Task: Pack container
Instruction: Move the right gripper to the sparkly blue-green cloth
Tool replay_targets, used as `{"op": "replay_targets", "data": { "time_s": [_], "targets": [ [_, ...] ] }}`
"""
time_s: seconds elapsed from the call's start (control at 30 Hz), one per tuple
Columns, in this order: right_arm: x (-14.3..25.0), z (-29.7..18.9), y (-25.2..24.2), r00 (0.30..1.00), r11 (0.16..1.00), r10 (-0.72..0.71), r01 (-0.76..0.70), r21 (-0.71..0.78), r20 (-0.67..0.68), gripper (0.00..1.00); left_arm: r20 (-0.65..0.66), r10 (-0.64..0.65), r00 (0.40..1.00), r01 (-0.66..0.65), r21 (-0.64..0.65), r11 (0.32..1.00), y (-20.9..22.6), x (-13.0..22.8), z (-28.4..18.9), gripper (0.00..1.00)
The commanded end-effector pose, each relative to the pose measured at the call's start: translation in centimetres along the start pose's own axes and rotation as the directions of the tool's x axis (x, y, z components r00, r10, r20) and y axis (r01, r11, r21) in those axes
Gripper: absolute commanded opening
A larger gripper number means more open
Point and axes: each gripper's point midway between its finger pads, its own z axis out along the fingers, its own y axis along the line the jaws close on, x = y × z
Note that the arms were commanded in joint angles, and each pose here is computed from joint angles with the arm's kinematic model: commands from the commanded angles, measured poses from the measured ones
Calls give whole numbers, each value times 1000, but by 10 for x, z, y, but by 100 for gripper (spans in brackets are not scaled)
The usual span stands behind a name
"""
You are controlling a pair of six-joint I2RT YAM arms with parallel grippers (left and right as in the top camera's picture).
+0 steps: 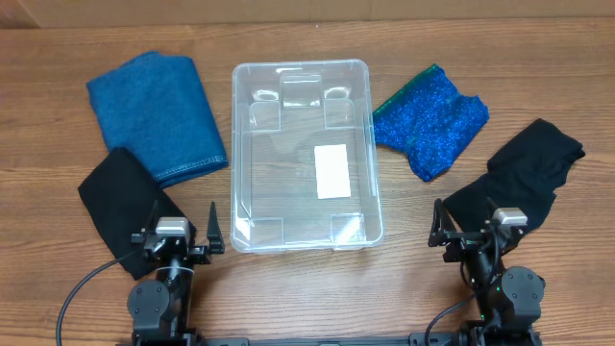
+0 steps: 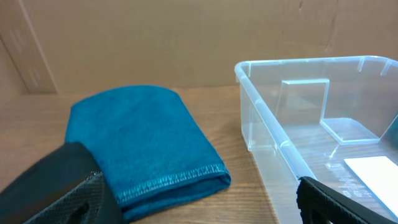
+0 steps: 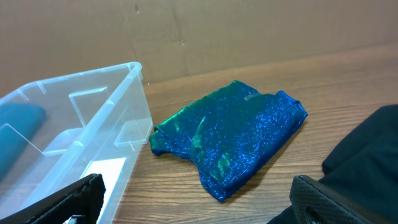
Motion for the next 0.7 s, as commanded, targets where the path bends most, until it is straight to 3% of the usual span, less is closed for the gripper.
{"op": "replay_targets", "data": {
  "time_s": [0.0, 0.2, 0.43, 0.5, 0.67],
  "targets": [
    [-25, -5, -1, 998, 998, 52, -53, 31, 38, 100, 78, -59, 995, 63, -41, 997, 8, -50, -11, 100],
    [-61, 3, 8, 995, 995, 91, -90, 33, -36, 100, 7, -11, 1000, 12, -125, 992, 24, -105, 1, 100],
    [-92, 56, 12, 941, 989, 137, -113, 94, -311, 100, -315, 23, 949, -62, -114, 992, 28, -130, 59, 100],
    [-91, 75, 13, 901, 986, 158, -125, 105, -405, 100, -405, 20, 914, -59, -84, 995, 25, -128, 74, 100],
    [-73, 129, 13, 703, 956, 273, -275, 103, -657, 100, -619, 5, 785, -6, 1, 1000, 11, -113, 104, 100]
  ]
}}
